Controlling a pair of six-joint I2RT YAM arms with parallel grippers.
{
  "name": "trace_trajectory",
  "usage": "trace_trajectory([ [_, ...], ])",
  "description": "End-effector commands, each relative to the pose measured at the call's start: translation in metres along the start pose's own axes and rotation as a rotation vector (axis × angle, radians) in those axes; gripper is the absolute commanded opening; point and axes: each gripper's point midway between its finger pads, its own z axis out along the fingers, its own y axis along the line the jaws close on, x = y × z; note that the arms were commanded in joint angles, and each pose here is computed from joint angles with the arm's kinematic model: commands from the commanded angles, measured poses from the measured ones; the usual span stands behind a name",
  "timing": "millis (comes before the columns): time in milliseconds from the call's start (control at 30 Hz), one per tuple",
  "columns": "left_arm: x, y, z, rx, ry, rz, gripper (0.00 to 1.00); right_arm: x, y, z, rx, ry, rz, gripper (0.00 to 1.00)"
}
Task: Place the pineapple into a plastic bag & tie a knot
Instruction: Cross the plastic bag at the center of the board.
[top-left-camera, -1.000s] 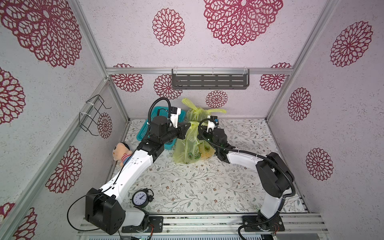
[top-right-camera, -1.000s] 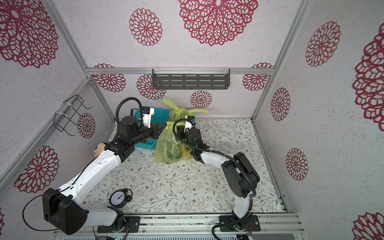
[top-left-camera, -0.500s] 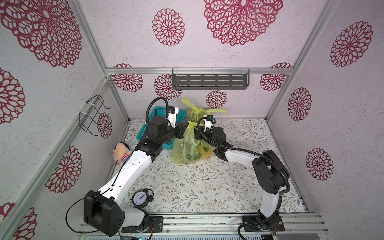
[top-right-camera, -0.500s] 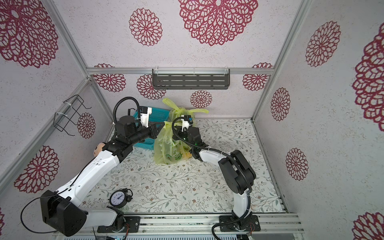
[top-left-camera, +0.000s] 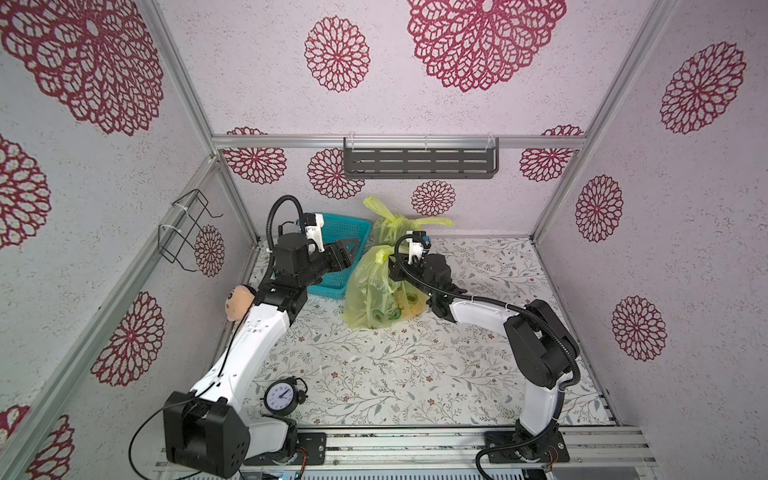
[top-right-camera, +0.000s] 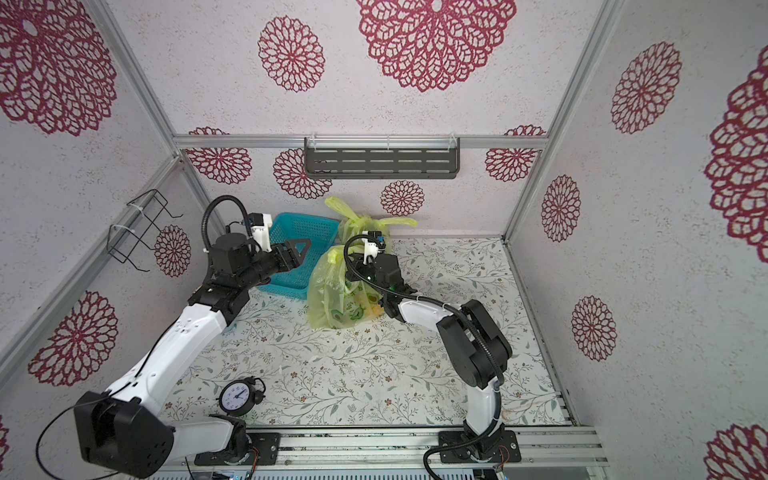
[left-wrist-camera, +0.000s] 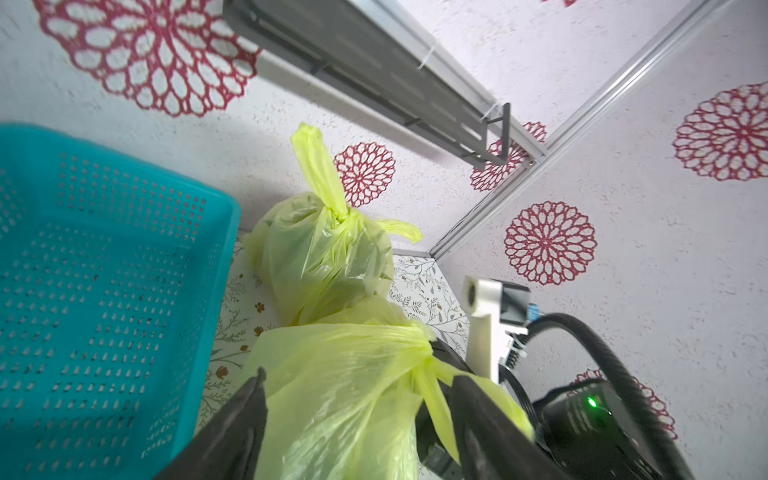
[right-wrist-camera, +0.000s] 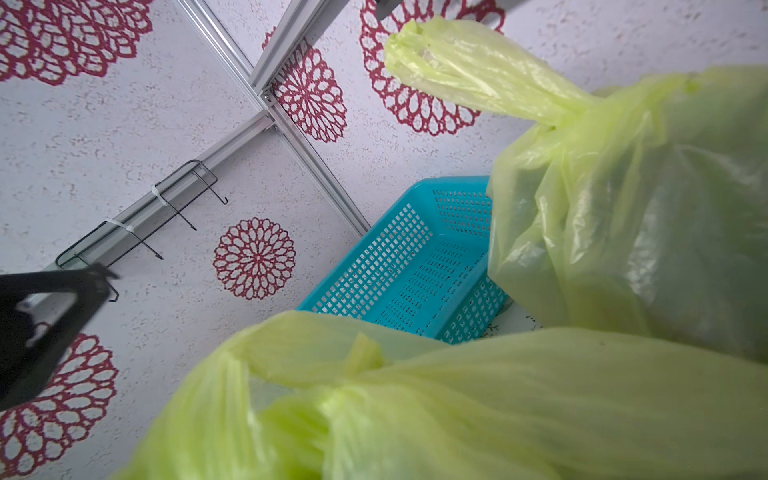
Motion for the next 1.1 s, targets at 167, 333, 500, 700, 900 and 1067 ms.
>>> trace_trajectory([
  [167,0.024,0.031,0.052,-0.061,0.171,-0.050,0.77,-0.028,0.016,0.001,-0.034,-0.041,0.003,0.00],
  [333,0.057,0.038,0.064,-0.035,0.277,-0.077,0.68,-0.026,0.015,0.003,-0.036,-0.037,0.011,0.00],
  [500,0.086,0.036,0.066,0.031,0.368,-0.095,0.55,-0.025,0.017,0.005,-0.057,-0.035,0.025,0.00],
  [700,0.105,0.007,0.057,0.212,0.382,-0.076,0.47,-0.030,0.016,0.004,-0.104,-0.033,0.081,0.00],
  [900,0.131,-0.015,0.056,0.317,0.420,-0.070,0.41,-0.031,0.030,0.003,-0.263,0.009,0.155,0.00],
  [1067,0.151,-0.027,0.059,0.357,0.441,-0.080,0.39,-0.033,0.046,0.001,-0.349,0.032,0.184,0.00],
])
